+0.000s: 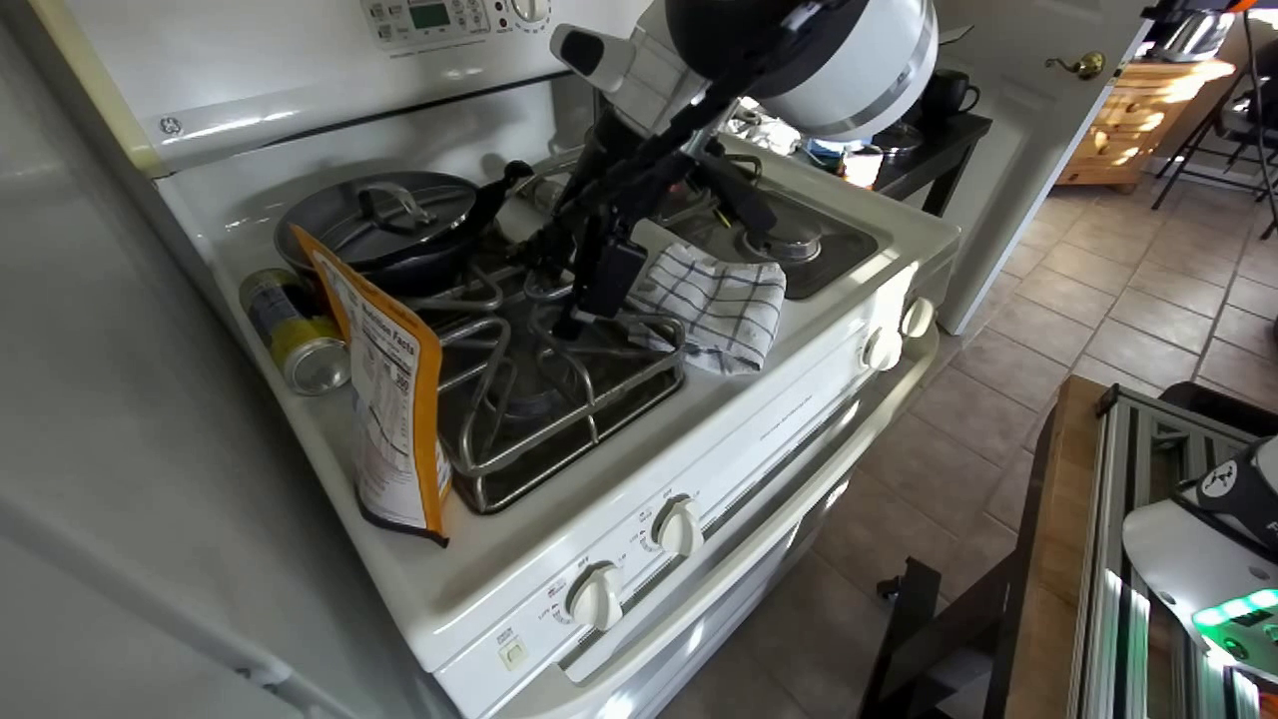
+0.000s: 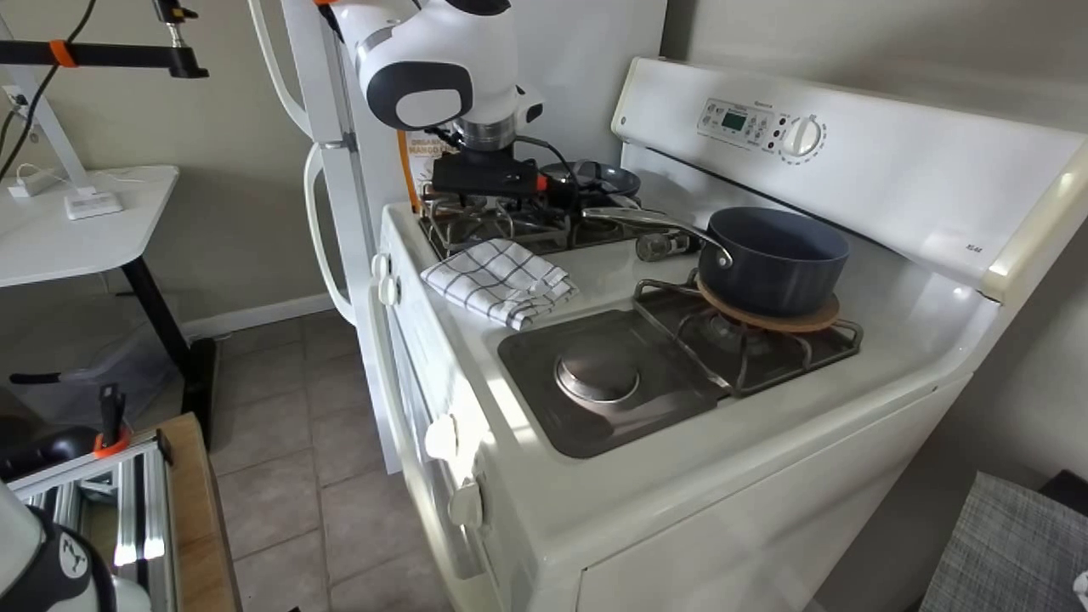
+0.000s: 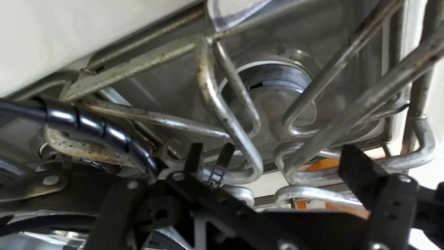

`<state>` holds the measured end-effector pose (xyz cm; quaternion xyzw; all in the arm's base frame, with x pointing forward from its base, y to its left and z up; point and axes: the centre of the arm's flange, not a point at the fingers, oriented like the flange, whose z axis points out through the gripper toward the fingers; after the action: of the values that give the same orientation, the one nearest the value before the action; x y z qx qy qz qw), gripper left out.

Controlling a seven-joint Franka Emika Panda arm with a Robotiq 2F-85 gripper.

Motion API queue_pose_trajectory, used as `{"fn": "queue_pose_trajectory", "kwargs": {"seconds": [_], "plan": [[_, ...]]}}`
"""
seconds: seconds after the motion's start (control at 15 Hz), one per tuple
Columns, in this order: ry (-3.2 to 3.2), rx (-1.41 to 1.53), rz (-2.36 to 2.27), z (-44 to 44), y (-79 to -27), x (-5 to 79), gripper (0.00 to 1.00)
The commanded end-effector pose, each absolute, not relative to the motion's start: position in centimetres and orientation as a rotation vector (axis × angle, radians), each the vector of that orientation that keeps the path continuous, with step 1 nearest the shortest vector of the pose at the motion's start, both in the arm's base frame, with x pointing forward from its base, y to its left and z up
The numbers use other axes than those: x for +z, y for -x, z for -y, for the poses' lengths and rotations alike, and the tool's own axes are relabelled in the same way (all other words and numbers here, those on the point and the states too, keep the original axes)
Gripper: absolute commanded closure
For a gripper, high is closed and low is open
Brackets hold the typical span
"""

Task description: Put the stove cover on the stove plate in the front right

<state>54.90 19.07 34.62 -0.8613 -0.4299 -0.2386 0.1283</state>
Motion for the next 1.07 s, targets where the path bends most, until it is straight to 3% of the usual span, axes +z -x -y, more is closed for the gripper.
{"fn": "queue_pose_trajectory", "kwargs": {"seconds": [0.0,0.87,1.0], "plan": [[2.485,-0.626,1.218,-18.5,-53.8,34.0,0.0],[2.519,-0.607,1.203,-17.9,-54.3,33.2,0.0],[2.517,-0.599,1.212,-18.3,-54.5,33.1,0.26]]}}
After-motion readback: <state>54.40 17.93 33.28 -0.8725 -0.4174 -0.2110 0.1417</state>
